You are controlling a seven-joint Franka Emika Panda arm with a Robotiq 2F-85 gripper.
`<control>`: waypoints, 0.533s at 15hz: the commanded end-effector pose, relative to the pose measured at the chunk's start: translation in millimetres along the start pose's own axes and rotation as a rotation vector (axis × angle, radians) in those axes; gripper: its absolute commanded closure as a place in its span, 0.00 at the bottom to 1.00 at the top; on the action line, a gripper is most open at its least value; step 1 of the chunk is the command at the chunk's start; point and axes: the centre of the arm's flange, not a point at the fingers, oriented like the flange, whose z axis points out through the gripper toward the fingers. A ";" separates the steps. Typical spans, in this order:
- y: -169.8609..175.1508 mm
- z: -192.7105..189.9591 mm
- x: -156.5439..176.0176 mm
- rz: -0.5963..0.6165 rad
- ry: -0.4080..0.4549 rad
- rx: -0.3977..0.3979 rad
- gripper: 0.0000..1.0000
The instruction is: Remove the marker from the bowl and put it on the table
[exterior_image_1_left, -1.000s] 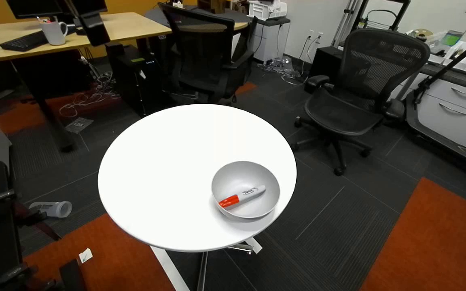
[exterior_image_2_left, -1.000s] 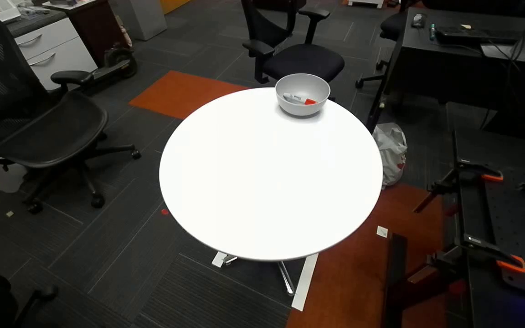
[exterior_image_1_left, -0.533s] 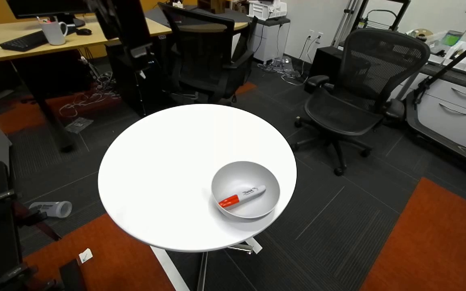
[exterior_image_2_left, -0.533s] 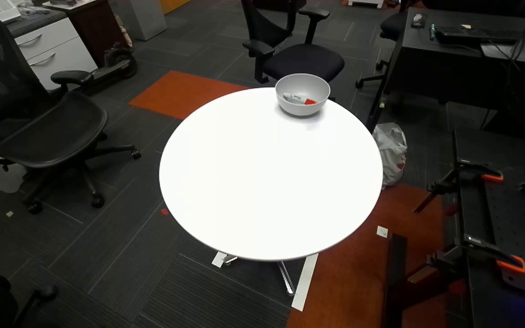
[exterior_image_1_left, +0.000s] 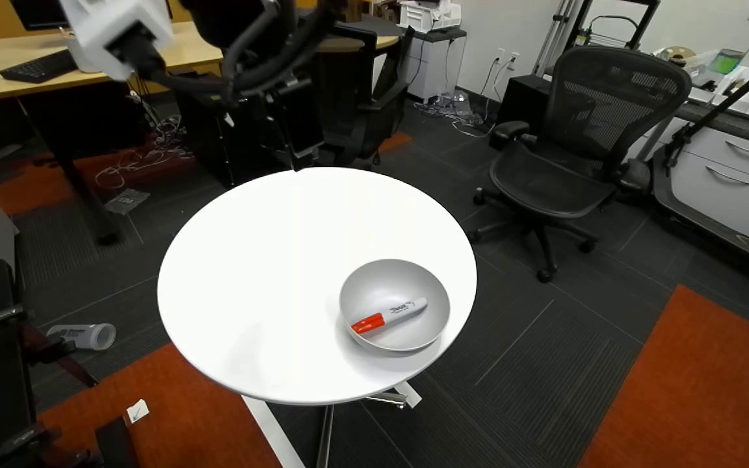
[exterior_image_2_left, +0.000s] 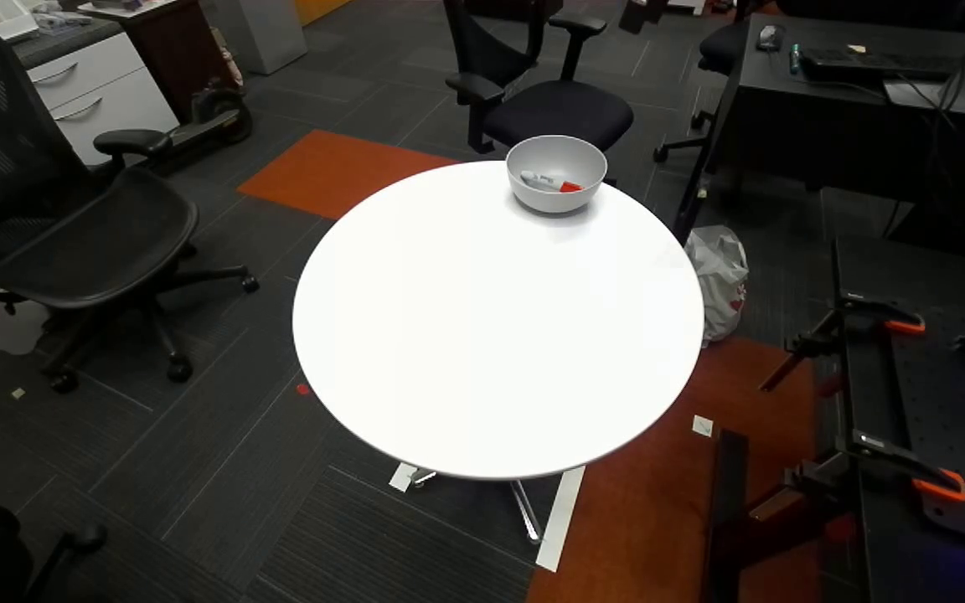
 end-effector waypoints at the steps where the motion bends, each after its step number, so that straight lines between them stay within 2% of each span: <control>1: 27.6 29.5 28.2 0.020 -0.021 0.037 0.00; 4: 46.9 53.3 47.5 0.062 -0.045 0.053 0.00; 8: 63.4 84.5 65.4 0.095 -0.105 0.015 0.00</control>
